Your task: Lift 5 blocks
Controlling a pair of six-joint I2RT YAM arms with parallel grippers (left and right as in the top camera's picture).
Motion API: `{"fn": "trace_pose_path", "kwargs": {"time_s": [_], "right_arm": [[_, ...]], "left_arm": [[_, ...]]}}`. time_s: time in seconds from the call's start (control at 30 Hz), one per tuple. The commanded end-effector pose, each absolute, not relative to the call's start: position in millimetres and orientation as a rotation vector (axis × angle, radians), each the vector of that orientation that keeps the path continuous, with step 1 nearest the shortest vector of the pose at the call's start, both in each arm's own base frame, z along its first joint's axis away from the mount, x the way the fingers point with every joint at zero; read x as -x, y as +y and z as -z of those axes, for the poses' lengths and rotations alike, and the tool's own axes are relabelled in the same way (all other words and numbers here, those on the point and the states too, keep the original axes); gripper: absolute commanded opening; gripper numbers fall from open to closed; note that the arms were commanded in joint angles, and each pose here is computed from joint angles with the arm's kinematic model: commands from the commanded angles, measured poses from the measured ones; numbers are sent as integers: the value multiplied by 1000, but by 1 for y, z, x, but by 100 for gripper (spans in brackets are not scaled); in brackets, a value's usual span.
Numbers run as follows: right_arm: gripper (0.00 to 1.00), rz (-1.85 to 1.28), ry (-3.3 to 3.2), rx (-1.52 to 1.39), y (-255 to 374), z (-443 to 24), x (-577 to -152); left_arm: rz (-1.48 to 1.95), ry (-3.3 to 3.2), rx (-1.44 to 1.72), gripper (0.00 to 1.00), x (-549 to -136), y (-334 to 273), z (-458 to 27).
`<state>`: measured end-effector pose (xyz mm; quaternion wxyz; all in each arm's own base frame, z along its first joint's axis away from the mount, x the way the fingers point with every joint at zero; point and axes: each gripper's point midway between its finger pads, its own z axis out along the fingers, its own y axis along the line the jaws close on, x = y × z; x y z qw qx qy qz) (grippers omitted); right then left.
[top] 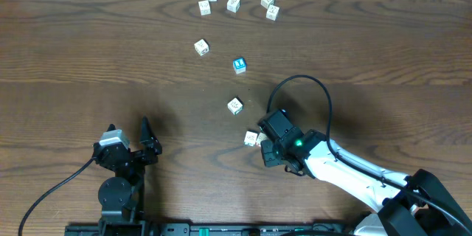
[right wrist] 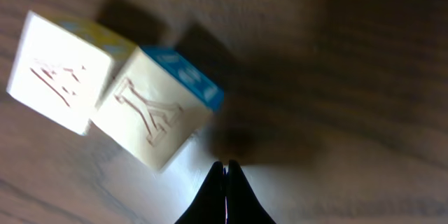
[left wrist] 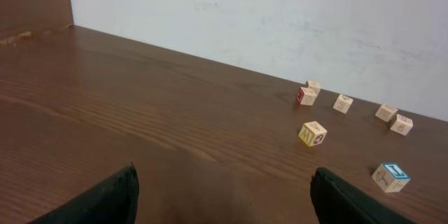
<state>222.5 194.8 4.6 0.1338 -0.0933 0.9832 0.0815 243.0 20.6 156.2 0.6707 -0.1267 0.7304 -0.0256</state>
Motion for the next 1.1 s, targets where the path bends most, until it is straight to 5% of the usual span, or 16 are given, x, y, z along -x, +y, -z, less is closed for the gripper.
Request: {"fn": "trace_pose_path", "kwargs": {"time_s": [0.0,1.07], "right_arm": [[1,-232,2800,214,194,-11,-235],[1,-335,2680,457,211,-20,-255]], "left_arm": [[38,1693,289,79,-242,22,-138],[38,1693,289,79,-242,22,-138]]}}
